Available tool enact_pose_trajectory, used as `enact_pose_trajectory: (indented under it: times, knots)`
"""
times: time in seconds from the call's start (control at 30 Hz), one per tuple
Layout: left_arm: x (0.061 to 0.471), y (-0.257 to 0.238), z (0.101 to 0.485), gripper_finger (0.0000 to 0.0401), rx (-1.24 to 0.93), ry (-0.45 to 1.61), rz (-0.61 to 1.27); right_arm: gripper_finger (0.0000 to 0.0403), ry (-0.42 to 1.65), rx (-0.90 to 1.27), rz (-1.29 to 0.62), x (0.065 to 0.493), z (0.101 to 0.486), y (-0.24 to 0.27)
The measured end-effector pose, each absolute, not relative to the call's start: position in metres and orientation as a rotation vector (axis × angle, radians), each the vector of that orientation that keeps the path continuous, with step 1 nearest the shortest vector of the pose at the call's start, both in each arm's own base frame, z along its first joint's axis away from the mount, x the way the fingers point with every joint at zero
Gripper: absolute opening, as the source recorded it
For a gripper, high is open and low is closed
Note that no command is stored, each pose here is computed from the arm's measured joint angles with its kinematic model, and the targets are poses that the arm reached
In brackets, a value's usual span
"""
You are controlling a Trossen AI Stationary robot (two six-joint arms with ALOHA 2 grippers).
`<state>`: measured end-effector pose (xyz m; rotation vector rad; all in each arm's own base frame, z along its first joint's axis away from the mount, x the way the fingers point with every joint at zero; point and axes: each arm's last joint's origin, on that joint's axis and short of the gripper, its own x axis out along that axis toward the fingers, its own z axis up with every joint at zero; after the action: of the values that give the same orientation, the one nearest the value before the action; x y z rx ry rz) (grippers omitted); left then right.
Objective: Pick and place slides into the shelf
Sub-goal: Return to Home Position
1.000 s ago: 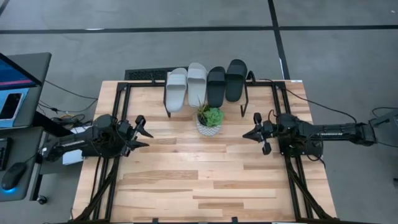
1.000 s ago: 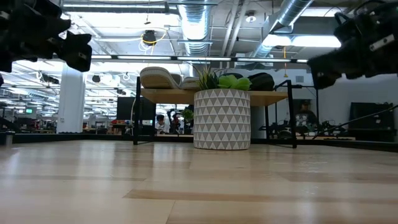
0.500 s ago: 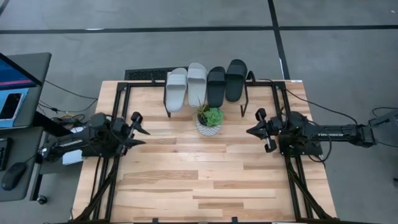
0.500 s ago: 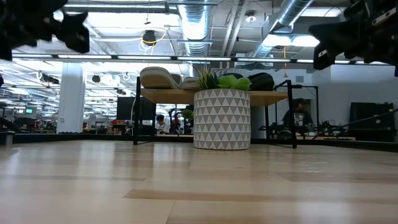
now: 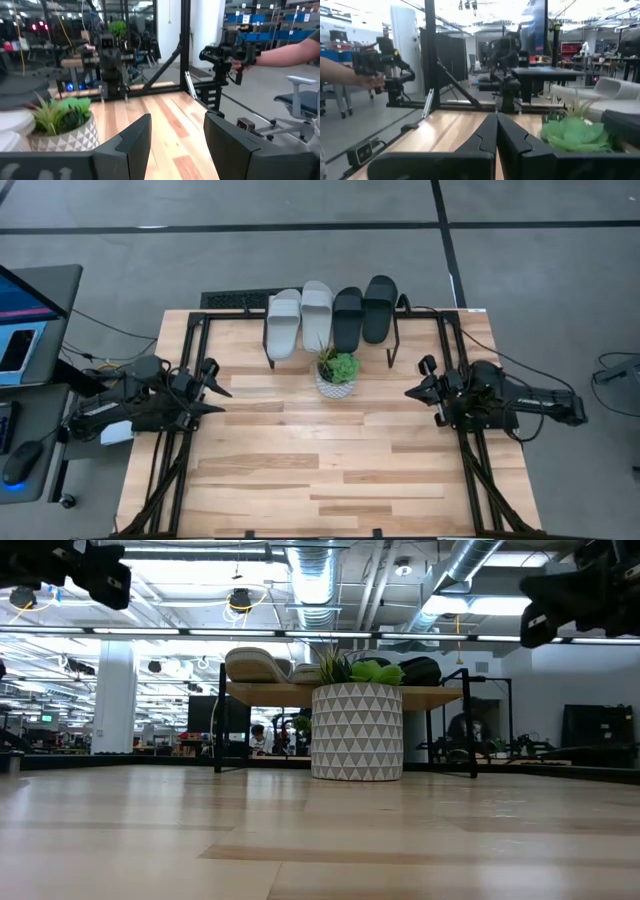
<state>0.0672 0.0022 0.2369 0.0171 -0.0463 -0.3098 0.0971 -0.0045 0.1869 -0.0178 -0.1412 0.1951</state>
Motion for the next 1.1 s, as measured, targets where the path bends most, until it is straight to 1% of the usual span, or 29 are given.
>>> enact_pose_trajectory:
  times: [0.13,0.27,0.43,0.63,0.77,0.9,0.93,1.03,1.1]
  knots:
    - [0.068,0.002,0.236,0.0171,0.018,-0.043,-0.310,0.0000,-0.135,-0.024,0.204,0.092,0.192,-0.003]
    - [0.068,0.002,0.237,0.0171,0.026,-0.057,-0.313,0.0000,-0.160,-0.103,0.275,0.090,0.197,-0.001]
    - [0.068,0.003,0.231,0.0171,0.007,0.000,-0.297,0.0000,-0.143,-0.093,0.285,0.090,0.195,-0.001]
    - [0.069,0.004,0.231,0.0171,0.030,-0.021,-0.263,0.0000,-0.107,-0.078,0.287,0.090,0.192,-0.001]
    - [0.083,0.008,0.210,0.0171,0.006,-0.126,-0.271,0.0000,-0.104,-0.070,0.287,0.090,0.191,-0.001]
    - [0.092,0.010,0.181,0.0171,-0.080,-0.128,-0.297,0.0000,-0.102,-0.054,0.287,0.090,0.191,-0.001]
    - [0.092,0.009,0.183,0.0171,-0.079,-0.143,-0.307,0.0000,-0.102,-0.052,0.288,0.090,0.192,-0.001]
    - [0.092,0.009,0.181,0.0171,-0.071,-0.103,-0.307,0.0000,-0.102,-0.053,0.287,0.090,0.192,-0.001]
    - [0.092,0.009,0.181,0.0171,-0.025,-0.113,-0.304,0.0000,-0.102,-0.053,0.287,0.090,0.192,-0.001]
